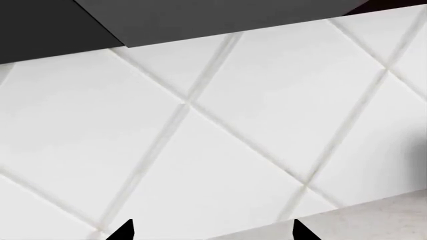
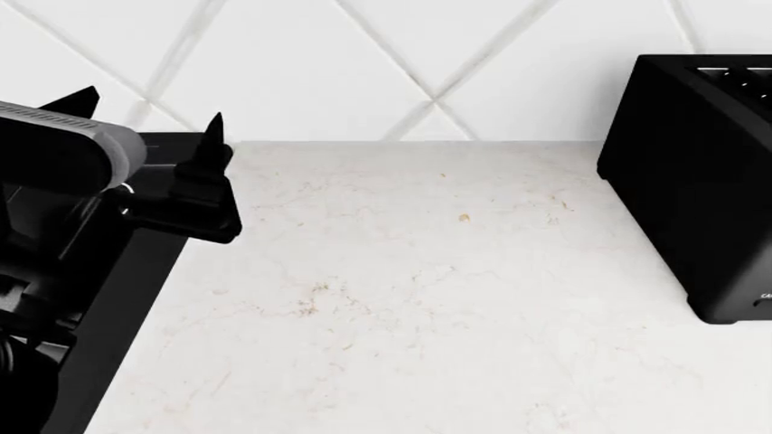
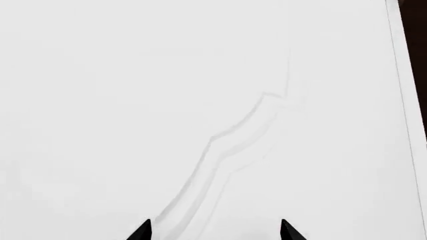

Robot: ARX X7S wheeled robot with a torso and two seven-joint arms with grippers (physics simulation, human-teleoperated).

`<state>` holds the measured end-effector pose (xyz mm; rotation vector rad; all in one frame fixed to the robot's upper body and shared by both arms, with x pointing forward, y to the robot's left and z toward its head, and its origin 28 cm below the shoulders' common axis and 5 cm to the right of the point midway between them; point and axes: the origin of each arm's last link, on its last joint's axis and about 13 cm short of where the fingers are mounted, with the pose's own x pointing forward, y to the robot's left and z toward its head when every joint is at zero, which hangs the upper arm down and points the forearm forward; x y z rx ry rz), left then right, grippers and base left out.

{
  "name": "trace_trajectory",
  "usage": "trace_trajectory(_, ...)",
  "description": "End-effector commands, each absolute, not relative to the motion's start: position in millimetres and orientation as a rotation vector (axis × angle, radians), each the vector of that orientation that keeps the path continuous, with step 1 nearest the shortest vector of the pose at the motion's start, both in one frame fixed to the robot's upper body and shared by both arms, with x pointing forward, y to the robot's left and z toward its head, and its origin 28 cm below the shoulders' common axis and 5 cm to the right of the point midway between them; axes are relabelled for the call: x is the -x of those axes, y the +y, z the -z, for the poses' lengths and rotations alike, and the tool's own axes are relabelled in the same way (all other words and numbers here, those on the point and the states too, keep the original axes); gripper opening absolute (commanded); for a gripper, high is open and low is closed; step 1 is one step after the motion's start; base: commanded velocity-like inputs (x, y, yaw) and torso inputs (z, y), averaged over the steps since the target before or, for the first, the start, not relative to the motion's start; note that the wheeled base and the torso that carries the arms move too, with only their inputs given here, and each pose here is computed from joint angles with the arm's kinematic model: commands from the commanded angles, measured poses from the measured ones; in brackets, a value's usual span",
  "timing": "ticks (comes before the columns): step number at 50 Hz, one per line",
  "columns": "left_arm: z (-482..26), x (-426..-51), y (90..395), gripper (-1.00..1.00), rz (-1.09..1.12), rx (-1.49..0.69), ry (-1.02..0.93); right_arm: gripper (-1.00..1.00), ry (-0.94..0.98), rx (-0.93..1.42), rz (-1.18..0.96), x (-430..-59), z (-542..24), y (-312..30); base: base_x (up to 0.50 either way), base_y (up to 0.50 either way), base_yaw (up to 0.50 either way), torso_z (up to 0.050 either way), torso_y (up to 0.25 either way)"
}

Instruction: Pick the strawberry, sweet potato from the counter and place them in the cabinet. Then close the cabinet.

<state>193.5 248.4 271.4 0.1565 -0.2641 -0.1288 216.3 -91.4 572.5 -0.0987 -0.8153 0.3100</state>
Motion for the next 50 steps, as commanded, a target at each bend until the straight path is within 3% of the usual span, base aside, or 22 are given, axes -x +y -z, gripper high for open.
trace_trajectory(1,-271.1,-193.7,248.5,1.0,0.128,-0.156,-0.264,1.0,-0.448,0.257,-0.601,-253.0,-525.4,-49.2,0.01,0.0,0.01,0.0,-0.01)
trace_trajectory(50,-270.9,-193.4,249.3,1.0,0.126,-0.156,-0.265,1.0,-0.278,0.566,-0.483,-274.0,-513.6,-47.7,0.0,0.0,0.0,0.0,-0.011)
